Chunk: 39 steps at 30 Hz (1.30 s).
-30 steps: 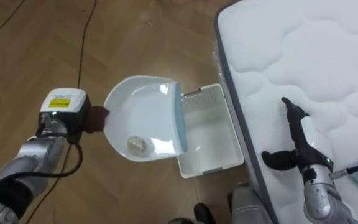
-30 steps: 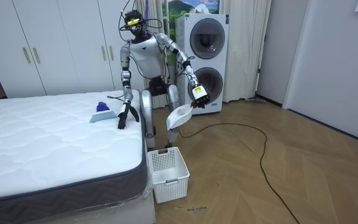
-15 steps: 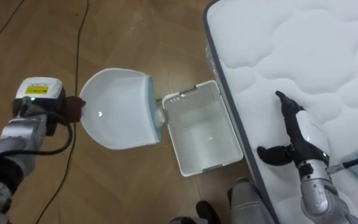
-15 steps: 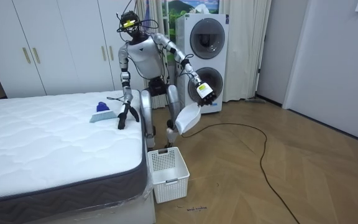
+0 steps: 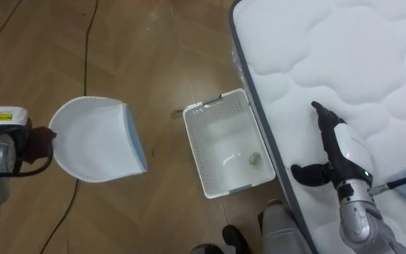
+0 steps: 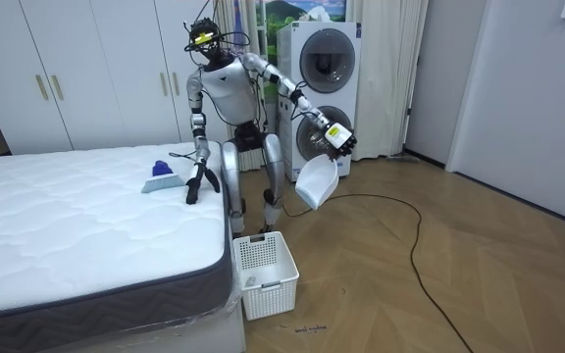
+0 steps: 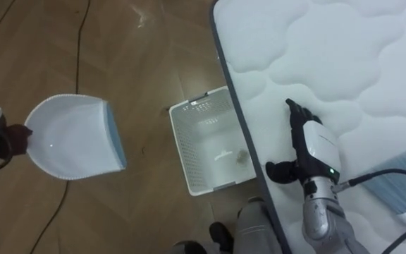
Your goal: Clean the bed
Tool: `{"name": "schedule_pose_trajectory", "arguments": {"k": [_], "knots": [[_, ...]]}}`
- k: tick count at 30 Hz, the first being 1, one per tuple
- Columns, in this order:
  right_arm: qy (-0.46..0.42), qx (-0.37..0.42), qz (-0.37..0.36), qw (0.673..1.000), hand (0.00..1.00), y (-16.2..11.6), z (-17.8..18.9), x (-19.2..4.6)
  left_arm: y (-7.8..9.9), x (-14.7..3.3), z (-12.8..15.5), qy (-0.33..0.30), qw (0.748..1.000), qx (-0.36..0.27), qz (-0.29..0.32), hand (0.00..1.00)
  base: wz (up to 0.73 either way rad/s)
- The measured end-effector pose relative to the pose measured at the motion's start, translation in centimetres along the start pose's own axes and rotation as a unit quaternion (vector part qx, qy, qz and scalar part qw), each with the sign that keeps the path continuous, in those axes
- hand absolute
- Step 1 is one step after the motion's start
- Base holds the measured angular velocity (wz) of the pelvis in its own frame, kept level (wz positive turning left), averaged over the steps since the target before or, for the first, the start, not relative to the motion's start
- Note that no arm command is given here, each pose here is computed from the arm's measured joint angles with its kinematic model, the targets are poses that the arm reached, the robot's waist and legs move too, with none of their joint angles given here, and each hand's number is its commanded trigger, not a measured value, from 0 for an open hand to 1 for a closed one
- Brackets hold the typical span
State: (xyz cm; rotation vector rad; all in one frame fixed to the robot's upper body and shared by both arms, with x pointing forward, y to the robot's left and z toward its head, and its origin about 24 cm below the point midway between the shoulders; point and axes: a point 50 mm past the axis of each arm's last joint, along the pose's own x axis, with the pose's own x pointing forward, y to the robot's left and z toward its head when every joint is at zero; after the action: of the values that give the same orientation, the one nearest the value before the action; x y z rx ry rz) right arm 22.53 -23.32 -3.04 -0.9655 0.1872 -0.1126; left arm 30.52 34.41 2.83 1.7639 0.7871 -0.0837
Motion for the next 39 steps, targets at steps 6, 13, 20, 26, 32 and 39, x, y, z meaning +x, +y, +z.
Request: {"name": "schedule_pose_trajectory", "arguments": {"k": [6, 13, 20, 26, 32, 39], "knots": [[0.002, -0.002, 0.000, 1.000, 0.00, 0.0, -0.1, 0.0, 0.3, 0.0, -0.1, 0.001, 1.000, 0.000, 0.000, 1.00, 0.00], [0.010, 0.006, 0.003, 1.000, 0.00, 0.1, -0.2, 0.0, 0.5, 0.1, -0.2, -0.002, 0.997, -0.076, -0.003, 1.00, 0.00], [0.026, 0.001, 0.007, 1.000, 0.00, 0.3, -1.1, -0.4, 0.7, -0.3, 1.2, -0.041, 0.984, -0.170, 0.017, 1.00, -0.15], [0.024, 0.000, 0.023, 0.999, 0.00, 1.1, -1.5, -0.6, 0.0, -1.7, 3.1, -0.127, 0.962, -0.236, 0.043, 1.00, -0.37], [0.065, 0.008, 0.046, 0.997, 0.00, 1.9, -3.6, -2.7, 0.3, -4.6, 5.3, -0.239, 0.875, -0.418, 0.051, 1.00, -0.10], [0.151, 0.029, 0.030, 0.988, 0.00, 2.2, -6.8, -7.4, -0.9, -9.2, 7.8, -0.301, 0.681, -0.666, 0.043, 1.00, -0.29]]}}
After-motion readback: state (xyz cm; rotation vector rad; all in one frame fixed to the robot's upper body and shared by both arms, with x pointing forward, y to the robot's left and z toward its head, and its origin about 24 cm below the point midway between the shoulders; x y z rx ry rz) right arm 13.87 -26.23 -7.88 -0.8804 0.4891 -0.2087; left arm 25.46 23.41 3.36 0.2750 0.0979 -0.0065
